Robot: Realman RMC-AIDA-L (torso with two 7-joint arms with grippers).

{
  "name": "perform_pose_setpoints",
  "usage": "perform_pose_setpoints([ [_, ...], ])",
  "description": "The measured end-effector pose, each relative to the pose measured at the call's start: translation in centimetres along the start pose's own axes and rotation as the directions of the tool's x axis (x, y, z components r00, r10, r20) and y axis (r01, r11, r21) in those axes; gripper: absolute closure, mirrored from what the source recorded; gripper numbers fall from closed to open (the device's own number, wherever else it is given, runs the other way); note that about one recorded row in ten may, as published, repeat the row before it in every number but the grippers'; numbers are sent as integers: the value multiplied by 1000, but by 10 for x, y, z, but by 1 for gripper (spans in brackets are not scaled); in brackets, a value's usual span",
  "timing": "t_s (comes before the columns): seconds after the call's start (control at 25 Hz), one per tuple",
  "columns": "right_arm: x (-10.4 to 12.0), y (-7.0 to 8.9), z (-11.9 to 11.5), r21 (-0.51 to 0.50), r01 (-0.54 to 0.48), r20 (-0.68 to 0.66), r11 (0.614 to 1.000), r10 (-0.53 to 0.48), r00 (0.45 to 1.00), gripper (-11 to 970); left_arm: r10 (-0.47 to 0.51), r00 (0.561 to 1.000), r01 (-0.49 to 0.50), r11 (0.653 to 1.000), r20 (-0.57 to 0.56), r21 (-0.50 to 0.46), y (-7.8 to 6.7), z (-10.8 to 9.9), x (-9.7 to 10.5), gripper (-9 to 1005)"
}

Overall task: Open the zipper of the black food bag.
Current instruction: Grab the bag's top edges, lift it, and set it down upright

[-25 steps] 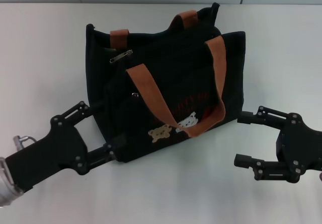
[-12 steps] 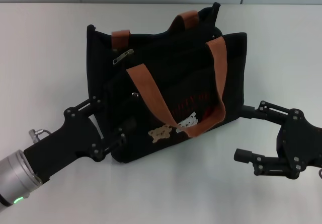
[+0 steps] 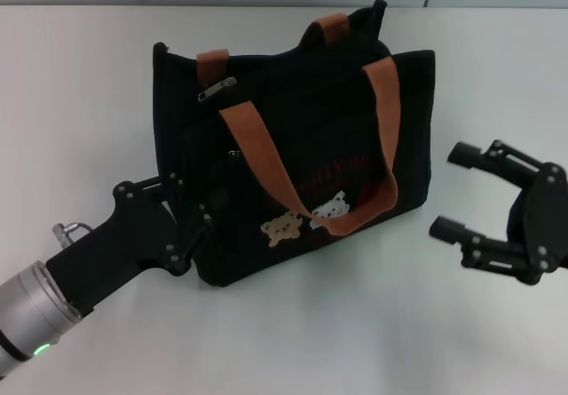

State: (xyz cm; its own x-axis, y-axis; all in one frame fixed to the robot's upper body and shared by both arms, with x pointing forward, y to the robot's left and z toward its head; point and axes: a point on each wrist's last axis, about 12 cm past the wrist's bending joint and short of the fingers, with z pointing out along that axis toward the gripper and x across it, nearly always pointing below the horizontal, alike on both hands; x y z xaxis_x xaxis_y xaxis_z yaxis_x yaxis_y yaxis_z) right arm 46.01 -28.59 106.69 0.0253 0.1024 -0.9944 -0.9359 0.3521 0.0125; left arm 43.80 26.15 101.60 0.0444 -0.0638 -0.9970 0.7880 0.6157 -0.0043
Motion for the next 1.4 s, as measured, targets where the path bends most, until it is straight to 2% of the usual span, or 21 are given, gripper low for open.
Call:
perform_pose_setpoints([
  [0.08,-1,0,-2,23,4,17,1000,-4,1000,117,1,1000,-1,1000,1,7,0,2,0,722],
  [0.44,0,1,-6,72,10,43,997,-13,999,116,15,1000,-15,1000,14,24,-1,7,-2,854],
  [0.68,1,-3,-8,182,-2,108,983,-18,994,117,154,987,-155,987,38,33,6,11,-7,879],
  [0.72,0,-9,-7,264,-25,172,964,-21,985,117,243,969,-245,969,56,34,10,13,-11,881],
  [0.76,0,-9,-7,264,-25,172,964,-21,985,117,243,969,-245,969,56,34,10,13,-11,883],
  [0.8,-1,-11,-6,303,-41,204,952,-23,979,117,295,953,-298,954,66,32,11,15,-13,885],
  [0.92,4,-26,10,454,-108,292,885,-33,956,117,408,908,-411,912,99,15,17,26,-19,890],
  [0.96,4,-26,10,454,-108,292,885,-33,956,117,408,908,-411,912,99,15,17,26,-19,890],
  [1.08,5,-34,28,463,-121,301,878,-27,953,116,489,860,-494,869,144,-1,17,31,-24,890],
  [1.12,4,-38,43,443,-138,312,886,-8,950,116,555,811,-562,827,183,-15,16,33,-29,890],
  [1.16,4,-38,43,443,-138,312,886,-8,950,116,555,811,-562,827,183,-15,16,33,-29,890],
  [1.28,5,-41,58,424,-167,319,890,26,947,116,625,742,-638,769,241,-32,19,34,-39,890],
  [1.4,9,-45,68,439,-199,301,876,65,952,116,651,707,-670,742,277,-32,24,37,-46,890],
])
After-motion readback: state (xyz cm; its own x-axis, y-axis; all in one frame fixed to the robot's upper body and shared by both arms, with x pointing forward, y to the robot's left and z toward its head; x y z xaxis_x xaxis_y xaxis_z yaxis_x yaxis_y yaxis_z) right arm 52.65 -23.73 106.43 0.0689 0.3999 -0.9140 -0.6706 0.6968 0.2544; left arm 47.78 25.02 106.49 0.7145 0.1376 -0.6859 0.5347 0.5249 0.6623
